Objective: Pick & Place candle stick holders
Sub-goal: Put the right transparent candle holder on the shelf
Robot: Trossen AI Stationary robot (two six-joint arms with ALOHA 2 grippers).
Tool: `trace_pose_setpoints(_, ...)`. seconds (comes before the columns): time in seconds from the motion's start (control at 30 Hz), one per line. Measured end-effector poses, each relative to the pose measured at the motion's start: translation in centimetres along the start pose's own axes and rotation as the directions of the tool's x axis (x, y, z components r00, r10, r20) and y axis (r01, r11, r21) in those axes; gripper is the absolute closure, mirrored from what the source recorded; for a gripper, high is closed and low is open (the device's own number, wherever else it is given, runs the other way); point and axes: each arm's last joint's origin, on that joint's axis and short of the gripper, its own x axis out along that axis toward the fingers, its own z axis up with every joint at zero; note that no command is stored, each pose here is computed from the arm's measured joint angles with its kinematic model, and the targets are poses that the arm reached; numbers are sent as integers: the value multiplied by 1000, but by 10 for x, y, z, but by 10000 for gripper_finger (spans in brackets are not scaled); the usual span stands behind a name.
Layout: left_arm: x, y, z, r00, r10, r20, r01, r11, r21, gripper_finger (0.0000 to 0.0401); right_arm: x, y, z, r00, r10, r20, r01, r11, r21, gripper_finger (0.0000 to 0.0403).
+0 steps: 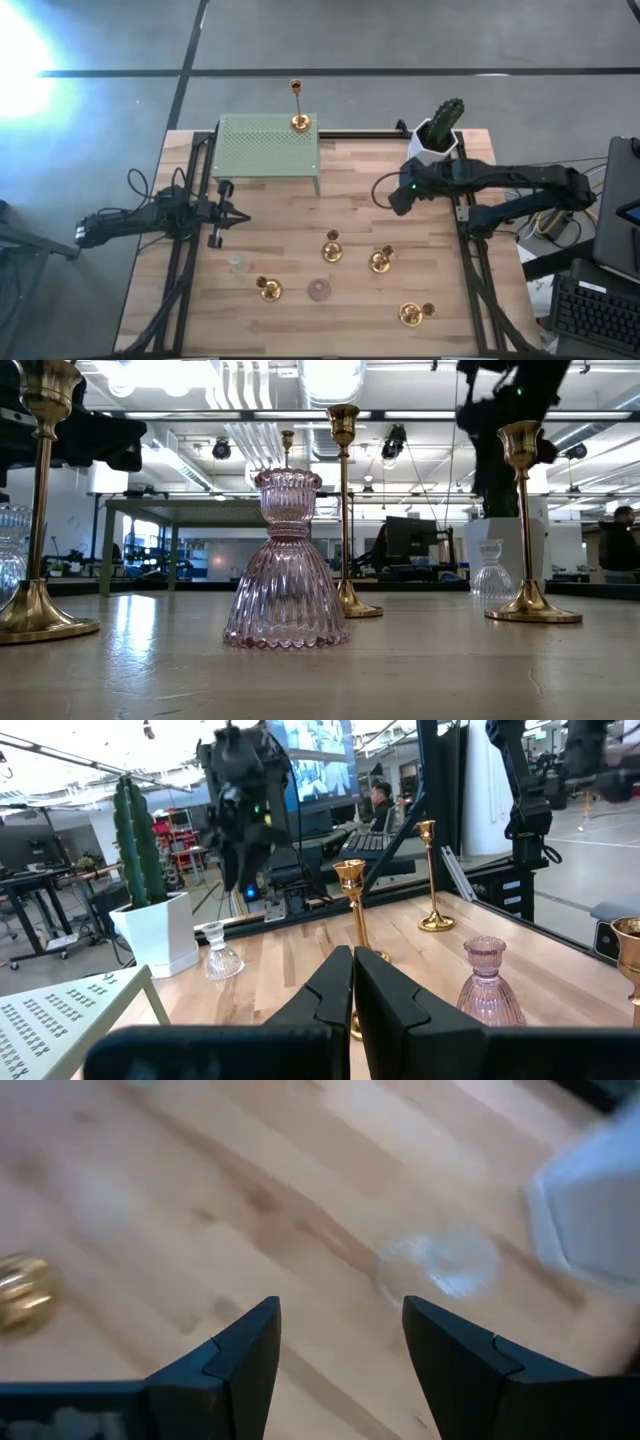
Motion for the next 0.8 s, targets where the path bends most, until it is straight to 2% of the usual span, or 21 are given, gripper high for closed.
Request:
trace_pose_setpoints(0.2, 0, 0, 0, 1000, 0, 0, 0, 1000, 0, 382, 14, 1, -24, 996, -83, 14, 80, 987, 142, 200)
trace_pose_setpoints(0.43, 0, 0, 0, 1000, 0, 0, 0, 1000, 0, 382, 13, 10, -42, 983, -127, 132, 101, 976, 192, 200)
trace_pose_setpoints(0.8, 0, 0, 0, 1000, 0, 0, 0, 1000, 0, 382, 33, 4, -70, 980, -155, 125, 112, 948, 297, 200)
